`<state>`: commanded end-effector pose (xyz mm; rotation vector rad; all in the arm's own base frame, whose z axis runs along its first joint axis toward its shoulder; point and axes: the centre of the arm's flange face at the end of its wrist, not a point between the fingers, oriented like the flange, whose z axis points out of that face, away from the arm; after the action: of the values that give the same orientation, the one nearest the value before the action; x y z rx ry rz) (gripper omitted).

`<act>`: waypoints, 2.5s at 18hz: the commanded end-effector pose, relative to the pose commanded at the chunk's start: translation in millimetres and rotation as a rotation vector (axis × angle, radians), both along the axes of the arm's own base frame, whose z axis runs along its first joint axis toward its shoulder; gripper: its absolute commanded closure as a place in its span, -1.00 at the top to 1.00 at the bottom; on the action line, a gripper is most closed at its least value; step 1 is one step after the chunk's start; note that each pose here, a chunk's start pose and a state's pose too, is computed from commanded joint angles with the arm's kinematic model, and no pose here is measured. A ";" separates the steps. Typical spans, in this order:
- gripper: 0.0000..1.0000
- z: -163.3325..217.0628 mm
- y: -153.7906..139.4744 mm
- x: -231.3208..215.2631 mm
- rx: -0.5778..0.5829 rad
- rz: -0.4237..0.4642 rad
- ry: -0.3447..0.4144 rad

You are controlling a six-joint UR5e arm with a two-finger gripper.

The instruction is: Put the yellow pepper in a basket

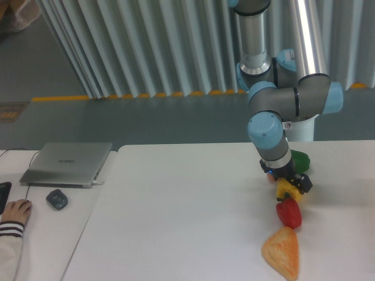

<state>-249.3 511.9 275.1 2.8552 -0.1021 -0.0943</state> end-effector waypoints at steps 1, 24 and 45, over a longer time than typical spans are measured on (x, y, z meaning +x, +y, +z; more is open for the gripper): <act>0.26 0.4 0.1 -0.1 -0.001 0.000 -0.001; -0.30 112.5 -18.8 -89.8 0.134 -0.013 0.021; -0.30 150.2 -126.7 -223.4 0.167 -0.135 0.069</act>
<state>-472.6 385.3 425.3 3.0049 -0.2856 -0.2391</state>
